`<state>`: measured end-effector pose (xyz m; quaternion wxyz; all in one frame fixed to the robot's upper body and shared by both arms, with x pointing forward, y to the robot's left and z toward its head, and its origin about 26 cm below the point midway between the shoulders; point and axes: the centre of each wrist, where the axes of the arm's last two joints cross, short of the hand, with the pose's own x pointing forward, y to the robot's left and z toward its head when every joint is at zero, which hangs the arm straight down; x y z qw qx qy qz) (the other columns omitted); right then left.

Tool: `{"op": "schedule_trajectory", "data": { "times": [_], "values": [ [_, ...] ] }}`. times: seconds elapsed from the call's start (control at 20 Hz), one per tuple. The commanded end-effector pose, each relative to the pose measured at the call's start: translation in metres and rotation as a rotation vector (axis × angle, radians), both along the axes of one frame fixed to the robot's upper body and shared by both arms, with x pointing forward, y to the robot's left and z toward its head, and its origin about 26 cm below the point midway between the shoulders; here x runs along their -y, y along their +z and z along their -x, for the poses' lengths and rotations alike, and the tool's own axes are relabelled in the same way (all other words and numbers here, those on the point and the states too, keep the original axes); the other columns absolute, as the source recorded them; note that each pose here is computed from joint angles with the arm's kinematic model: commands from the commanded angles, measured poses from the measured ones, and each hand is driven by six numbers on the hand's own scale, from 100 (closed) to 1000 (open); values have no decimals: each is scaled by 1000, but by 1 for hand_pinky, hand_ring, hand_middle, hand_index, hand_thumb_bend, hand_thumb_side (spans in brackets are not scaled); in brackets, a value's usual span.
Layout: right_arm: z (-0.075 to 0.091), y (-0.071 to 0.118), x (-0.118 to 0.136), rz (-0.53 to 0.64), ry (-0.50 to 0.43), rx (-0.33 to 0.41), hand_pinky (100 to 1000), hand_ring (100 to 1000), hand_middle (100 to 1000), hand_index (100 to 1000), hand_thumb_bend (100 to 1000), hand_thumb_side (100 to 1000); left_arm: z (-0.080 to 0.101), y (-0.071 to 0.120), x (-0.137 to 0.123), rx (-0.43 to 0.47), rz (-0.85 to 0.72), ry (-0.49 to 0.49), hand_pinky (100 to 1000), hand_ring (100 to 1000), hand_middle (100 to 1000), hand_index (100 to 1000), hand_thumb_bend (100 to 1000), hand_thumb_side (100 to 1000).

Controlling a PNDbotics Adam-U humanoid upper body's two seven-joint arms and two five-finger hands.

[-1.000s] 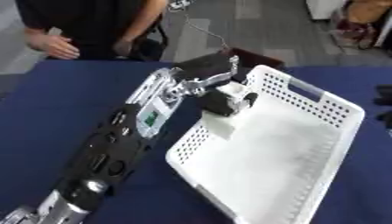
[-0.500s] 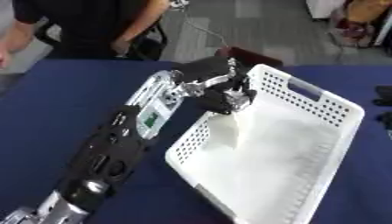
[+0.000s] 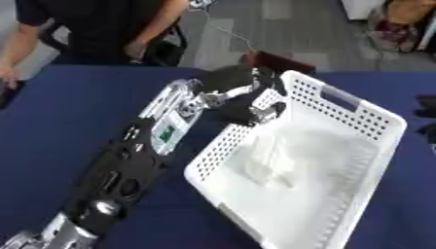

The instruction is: Pick up objects on the table and place them in the box.

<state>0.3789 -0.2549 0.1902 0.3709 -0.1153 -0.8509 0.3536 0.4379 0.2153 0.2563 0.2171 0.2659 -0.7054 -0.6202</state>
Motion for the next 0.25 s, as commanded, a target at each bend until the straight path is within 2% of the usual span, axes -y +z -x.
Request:
{"op": "schedule_trajectory", "data": {
  "times": [0.05,0.25],
  "values": [
    [1,9,1,-1,2,25,699,838,896,893,100,699,4,12,3,32,7,-23,568,783,829,852,169,1000],
    [1,8,2,-2,-1,22,699,838,896,893,100,699,7,14,3,40,12,-35,569,768,801,848,175,1000]
  ]
}}
